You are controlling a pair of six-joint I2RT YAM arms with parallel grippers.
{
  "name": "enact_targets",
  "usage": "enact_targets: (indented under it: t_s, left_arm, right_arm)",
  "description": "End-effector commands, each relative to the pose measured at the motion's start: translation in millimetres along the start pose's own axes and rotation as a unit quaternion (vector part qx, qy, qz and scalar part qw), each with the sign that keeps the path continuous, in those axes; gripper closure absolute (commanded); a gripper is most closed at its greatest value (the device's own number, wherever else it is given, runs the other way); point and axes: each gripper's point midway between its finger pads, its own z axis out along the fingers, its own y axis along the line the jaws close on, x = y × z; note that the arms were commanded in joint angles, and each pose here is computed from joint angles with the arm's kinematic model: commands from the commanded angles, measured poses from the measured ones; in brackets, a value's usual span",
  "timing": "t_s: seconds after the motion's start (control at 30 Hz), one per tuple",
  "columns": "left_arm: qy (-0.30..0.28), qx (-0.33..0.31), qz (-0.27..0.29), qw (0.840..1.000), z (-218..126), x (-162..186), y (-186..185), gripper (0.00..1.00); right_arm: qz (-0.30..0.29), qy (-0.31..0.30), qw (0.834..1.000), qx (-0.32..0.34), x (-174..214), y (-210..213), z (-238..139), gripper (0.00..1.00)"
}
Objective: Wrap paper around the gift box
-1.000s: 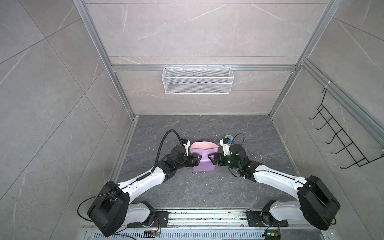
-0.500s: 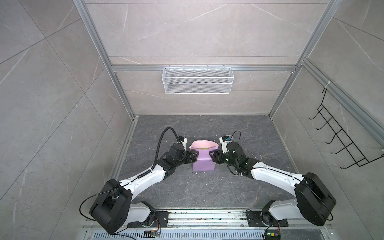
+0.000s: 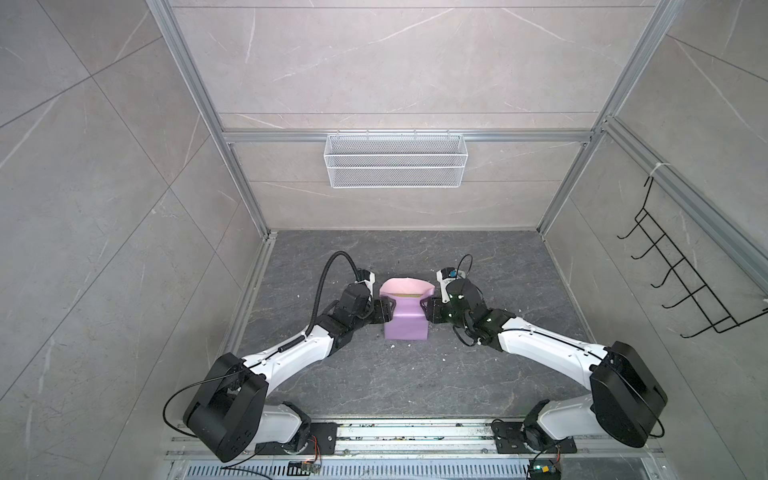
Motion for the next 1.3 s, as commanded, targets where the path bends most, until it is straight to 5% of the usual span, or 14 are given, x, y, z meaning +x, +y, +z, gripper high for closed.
enact_targets:
  t_s: [0.0, 0.3, 1.07, 1.13, 1.27]
  left_arm:
    - [-0.013, -0.049, 0.022, 0.998, -0.7, -11.5, 14.6, 0.34]
    - [-0.01, -0.061, 0.044, 0.997, 8.1, -15.3, 10.2, 0.52]
    - [-0.021, -0.119, 0.087, 0.989, 8.3, -2.3, -9.8, 0.77]
    - [-0.021, -0.12, 0.085, 0.989, 9.4, -0.1, -10.9, 0.77]
    - [-0.022, -0.107, 0.074, 0.991, 4.2, -3.1, -18.2, 0.63]
  right_arm:
    - [-0.019, 0.032, 0.998, 0.057, 16.9, -21.9, 0.9, 0.5]
    - [-0.035, 0.03, 0.998, 0.05, 5.0, -8.1, 3.0, 0.57]
    - [-0.047, 0.037, 0.993, 0.103, 12.1, -2.4, 7.5, 0.78]
    - [-0.046, 0.036, 0.993, 0.101, 13.4, -0.2, 8.0, 0.78]
    - [-0.047, 0.037, 0.993, 0.099, 14.7, 2.3, 9.4, 0.78]
